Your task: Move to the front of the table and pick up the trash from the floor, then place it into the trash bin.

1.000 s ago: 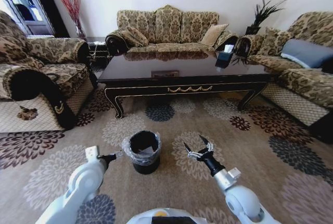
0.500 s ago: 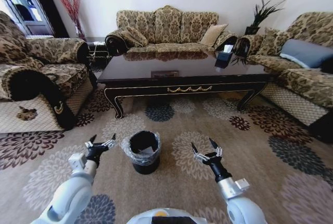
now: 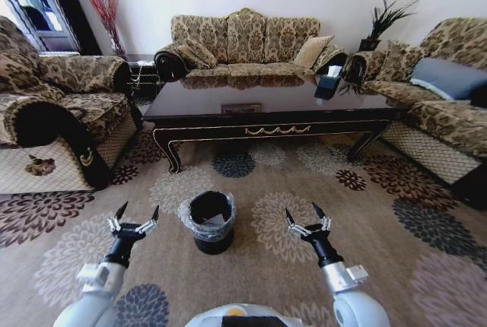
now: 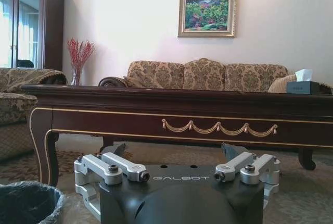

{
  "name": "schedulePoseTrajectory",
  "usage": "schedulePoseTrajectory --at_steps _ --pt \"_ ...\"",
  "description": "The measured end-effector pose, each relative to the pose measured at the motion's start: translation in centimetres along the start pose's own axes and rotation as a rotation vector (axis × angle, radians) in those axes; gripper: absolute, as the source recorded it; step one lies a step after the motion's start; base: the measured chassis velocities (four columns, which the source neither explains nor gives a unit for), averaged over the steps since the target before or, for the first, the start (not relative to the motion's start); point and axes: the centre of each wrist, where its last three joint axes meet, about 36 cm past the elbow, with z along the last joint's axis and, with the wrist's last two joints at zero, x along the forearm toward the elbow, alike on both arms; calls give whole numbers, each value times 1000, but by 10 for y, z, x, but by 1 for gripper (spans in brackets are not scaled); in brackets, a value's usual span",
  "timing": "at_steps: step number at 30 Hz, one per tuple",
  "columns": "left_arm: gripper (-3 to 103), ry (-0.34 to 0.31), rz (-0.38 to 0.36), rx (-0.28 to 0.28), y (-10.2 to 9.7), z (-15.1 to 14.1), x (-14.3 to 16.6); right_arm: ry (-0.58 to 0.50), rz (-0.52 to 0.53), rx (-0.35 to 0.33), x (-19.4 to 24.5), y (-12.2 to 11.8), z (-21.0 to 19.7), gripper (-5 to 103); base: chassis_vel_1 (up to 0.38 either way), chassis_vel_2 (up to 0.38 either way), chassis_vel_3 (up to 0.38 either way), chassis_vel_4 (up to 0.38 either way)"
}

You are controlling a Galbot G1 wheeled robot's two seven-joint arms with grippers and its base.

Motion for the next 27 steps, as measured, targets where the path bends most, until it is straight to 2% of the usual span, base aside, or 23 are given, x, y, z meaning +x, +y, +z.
schedulePoseTrajectory --at_steps 8,27 --pt "100 1 -46 22 -5 4 13 8 -16 24 -4 -7 8 100 0 0 0 0" --pt "100 18 -50 29 -11 4 15 17 -41 -3 -5 -6 15 100 0 0 0 0"
